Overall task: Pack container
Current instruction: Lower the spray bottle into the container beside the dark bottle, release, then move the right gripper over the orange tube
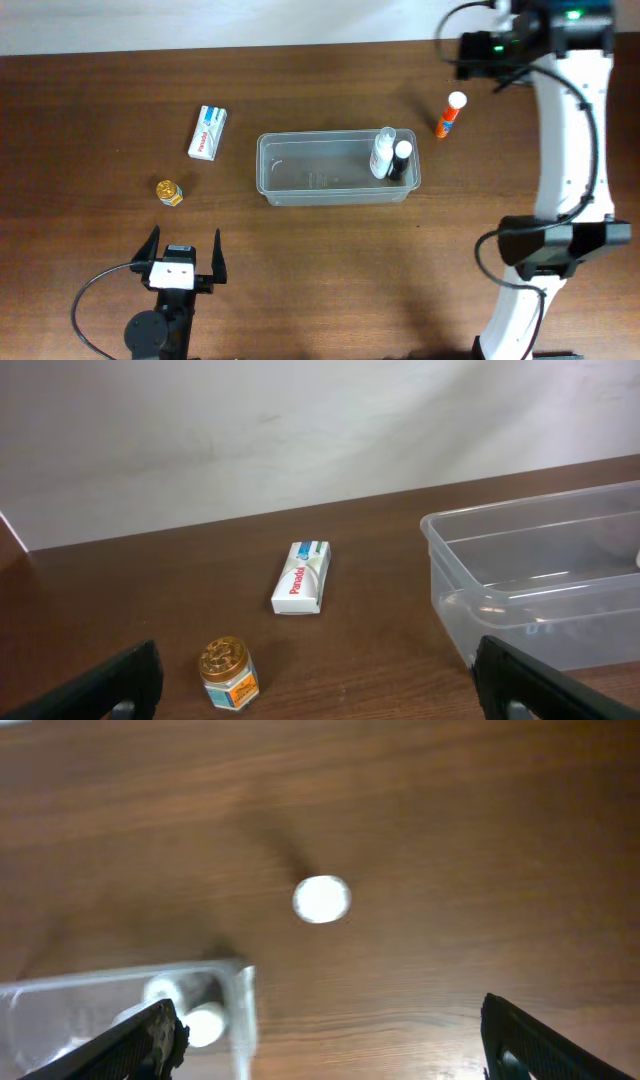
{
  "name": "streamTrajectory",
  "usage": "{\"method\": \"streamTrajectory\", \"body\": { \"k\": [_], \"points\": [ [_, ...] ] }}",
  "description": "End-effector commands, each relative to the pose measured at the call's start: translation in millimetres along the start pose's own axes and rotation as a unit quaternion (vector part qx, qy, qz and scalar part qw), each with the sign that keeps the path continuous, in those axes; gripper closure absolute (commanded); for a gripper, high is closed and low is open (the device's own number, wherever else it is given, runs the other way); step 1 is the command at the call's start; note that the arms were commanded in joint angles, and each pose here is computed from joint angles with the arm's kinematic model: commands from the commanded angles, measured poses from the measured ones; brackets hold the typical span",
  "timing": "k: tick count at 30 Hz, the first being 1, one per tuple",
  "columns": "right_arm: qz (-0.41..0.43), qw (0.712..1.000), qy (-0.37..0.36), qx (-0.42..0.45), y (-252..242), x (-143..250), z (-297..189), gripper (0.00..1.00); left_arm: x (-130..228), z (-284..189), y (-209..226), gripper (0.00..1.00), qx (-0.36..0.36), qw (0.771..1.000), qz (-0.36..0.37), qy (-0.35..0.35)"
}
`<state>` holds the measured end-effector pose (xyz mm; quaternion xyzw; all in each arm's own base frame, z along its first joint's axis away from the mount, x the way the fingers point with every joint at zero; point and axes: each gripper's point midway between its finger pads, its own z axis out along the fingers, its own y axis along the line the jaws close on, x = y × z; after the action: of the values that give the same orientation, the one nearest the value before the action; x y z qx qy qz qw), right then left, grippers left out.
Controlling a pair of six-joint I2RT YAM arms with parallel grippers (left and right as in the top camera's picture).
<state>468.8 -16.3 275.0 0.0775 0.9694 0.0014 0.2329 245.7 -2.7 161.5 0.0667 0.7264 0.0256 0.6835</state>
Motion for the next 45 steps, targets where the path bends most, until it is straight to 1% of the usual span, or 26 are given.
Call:
{"method": "streamTrajectory", "body": {
  "k": [1, 4, 9, 13, 19, 24, 31, 35, 43, 45],
  "points": [
    [0.004, 1.000, 0.025, -0.018, -5, 4, 22, 0.13, 2, 0, 2, 0.01, -0.006, 1.000, 0.008, 0.001],
    [0.004, 0.999, 0.035, -0.017, -6, 5, 41, 0.18, 2, 0, 2, 0.01, -0.006, 1.000, 0.008, 0.001],
    [-0.028, 0.998, 0.060, -0.019, 3, 13, 74, 0.18, 2, 0, 2, 0.01, -0.006, 1.000, 0.008, 0.001],
    [-0.028, 0.997, 0.072, -0.018, 3, 18, 95, 0.19, 2, 0, 2, 0.01, -0.006, 1.000, 0.008, 0.001],
    [-0.030, 0.996, 0.084, -0.018, 2, 27, 118, 0.28, 2, 0, 2, 0.01, -0.006, 1.000, 0.008, 0.001],
    [-0.033, 0.995, 0.093, -0.023, 4, 36, 138, 0.28, 2, 0, 2, 0.01, -0.006, 1.000, 0.008, 0.001],
    [-0.041, 0.994, 0.094, -0.037, 8, 42, 153, 0.29, 2, 0, 2, 0.01, -0.006, 1.000, 0.008, 0.001],
    [-0.041, 0.995, 0.088, -0.037, 8, 39, 153, 0.37, 2, 0, 2, 0.01, -0.006, 1.000, 0.008, 0.001],
    [-0.043, 0.995, 0.079, -0.041, 12, 35, 154, 0.41, 2, 0, 2, 0.01, -0.006, 1.000, 0.008, 0.001],
    [-0.045, 0.995, 0.079, -0.042, 14, 35, 154, 0.44, 2, 0, 2, 0.01, -0.006, 1.000, 0.008, 0.001]
  ]
}}
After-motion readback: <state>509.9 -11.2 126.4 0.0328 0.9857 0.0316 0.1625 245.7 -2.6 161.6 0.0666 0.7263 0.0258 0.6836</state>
